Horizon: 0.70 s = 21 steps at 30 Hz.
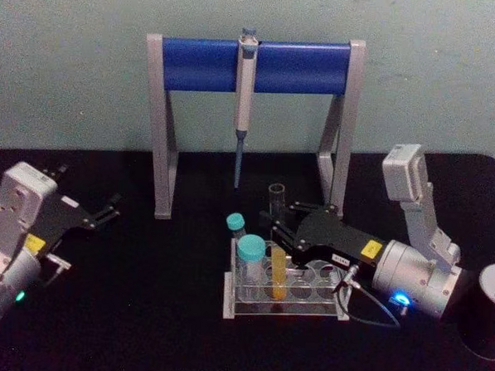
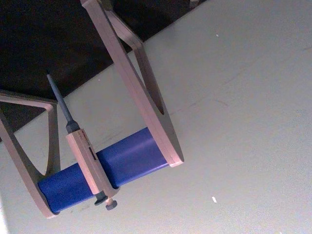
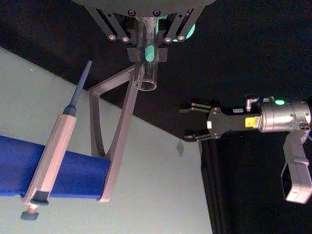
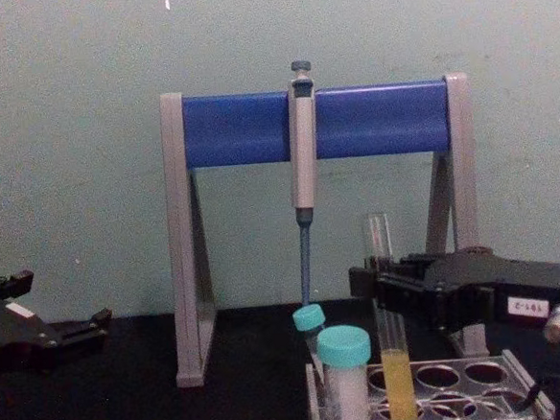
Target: Pick up the test tube from the test tube rack, shake it, then place it back into the test tube rack.
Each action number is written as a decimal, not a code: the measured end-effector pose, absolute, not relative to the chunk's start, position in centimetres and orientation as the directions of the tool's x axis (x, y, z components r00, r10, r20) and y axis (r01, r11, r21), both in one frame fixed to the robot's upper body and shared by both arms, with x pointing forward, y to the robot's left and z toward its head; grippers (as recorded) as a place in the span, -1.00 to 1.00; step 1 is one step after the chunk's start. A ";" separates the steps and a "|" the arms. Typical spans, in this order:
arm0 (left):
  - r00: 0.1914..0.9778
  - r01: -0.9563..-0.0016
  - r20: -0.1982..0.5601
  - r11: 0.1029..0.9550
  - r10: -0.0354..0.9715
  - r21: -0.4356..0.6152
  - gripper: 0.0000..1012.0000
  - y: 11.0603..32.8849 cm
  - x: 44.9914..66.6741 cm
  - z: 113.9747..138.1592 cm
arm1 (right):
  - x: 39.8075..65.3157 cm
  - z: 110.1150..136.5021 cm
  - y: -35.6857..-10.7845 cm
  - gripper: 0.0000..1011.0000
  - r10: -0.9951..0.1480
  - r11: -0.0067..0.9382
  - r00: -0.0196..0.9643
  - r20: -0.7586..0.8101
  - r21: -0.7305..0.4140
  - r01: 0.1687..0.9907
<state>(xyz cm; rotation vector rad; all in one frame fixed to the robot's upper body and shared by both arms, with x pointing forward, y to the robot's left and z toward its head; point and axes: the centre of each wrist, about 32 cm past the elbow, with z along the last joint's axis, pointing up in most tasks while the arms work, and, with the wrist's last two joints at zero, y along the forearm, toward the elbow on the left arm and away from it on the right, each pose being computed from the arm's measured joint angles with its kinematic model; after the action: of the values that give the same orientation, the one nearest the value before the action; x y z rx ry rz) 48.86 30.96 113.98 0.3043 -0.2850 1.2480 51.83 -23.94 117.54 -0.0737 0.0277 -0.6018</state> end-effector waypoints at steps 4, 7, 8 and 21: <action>0.292 -0.955 0.374 0.287 0.880 0.070 0.98 31.0 48.9 114.0 | 51.4 117.3 -24.3 -0.54 -0.563 0.826 0.826 -0.012 -0.045 0.562; 0.292 -0.955 0.374 0.287 0.880 0.070 0.98 31.0 48.9 114.0 | 51.1 117.2 -24.4 -0.54 -0.562 0.827 0.827 -0.016 -0.032 0.561; 0.292 -0.955 0.374 0.287 0.880 0.070 0.98 31.0 48.9 114.0 | 51.0 117.2 -24.5 -0.54 -0.562 0.827 0.827 -0.017 -0.028 0.561; 0.292 -0.955 0.374 0.287 0.880 0.070 0.98 31.0 48.9 114.0 | 50.6 118.1 -24.9 -0.54 -0.560 0.828 0.829 -0.002 0.030 0.559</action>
<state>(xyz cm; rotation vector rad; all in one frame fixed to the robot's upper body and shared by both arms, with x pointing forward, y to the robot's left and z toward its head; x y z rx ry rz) 48.86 30.97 113.98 0.3044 -0.2851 1.2479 50.56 -24.91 118.07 0.0299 -0.0071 -0.5940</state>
